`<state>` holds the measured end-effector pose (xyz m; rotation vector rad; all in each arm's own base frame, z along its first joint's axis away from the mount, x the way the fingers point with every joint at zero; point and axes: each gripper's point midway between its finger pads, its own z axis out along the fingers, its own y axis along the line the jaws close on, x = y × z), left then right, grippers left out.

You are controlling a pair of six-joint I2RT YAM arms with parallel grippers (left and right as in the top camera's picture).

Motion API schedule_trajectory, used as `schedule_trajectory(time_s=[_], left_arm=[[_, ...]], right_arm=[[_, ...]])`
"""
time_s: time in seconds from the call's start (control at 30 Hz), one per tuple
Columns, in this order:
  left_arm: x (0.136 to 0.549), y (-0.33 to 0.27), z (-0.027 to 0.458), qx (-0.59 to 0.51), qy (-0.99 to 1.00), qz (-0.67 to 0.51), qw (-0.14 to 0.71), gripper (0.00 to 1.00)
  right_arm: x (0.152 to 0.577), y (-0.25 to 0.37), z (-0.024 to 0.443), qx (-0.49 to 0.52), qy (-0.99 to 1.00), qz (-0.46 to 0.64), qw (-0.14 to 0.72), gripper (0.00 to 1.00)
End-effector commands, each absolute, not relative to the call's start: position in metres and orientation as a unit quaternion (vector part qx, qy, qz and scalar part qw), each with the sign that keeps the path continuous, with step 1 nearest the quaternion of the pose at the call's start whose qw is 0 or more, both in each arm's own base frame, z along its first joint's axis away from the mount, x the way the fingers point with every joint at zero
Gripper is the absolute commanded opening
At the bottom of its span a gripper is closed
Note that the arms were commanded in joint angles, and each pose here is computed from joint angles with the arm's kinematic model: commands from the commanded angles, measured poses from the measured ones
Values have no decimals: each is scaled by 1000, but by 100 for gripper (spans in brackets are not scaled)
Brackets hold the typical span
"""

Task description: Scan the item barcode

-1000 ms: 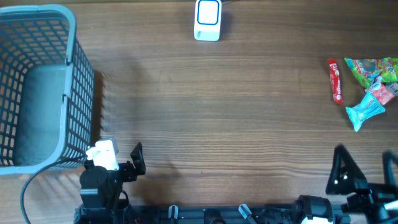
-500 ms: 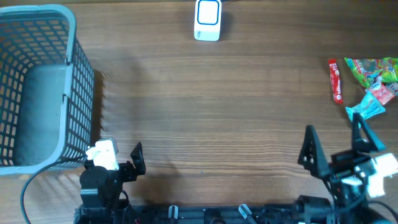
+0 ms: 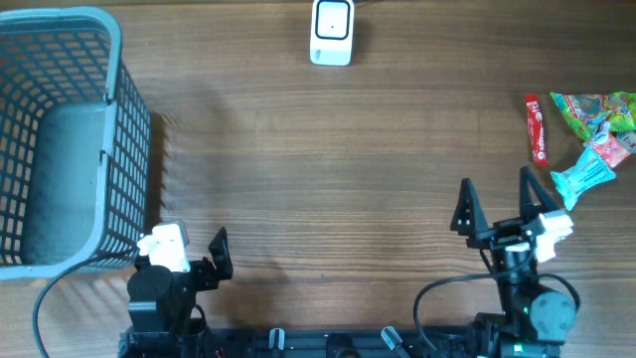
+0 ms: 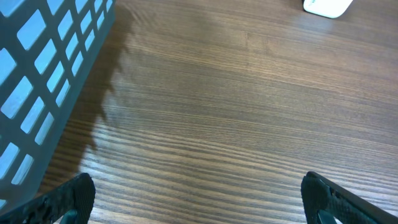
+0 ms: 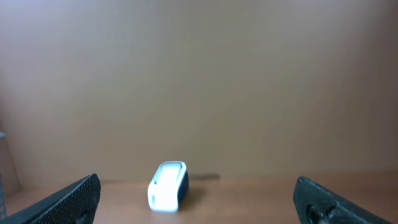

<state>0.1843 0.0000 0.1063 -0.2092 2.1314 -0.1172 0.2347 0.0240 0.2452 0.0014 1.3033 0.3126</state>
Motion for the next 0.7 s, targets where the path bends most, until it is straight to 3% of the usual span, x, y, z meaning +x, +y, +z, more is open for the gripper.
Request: schedule_trajectory(time_s=[0.0, 0.17, 0.67], left_arm=[[185, 0, 106, -78, 872, -42, 481, 100], [185, 1, 106, -78, 872, -42, 481, 100], [185, 1, 106, -78, 872, -42, 481, 100]], right_arm=[[239, 19, 230, 9, 623, 125, 772, 100], [245, 17, 177, 25, 703, 118, 701, 100], [245, 20, 179, 12, 701, 117, 704, 100]])
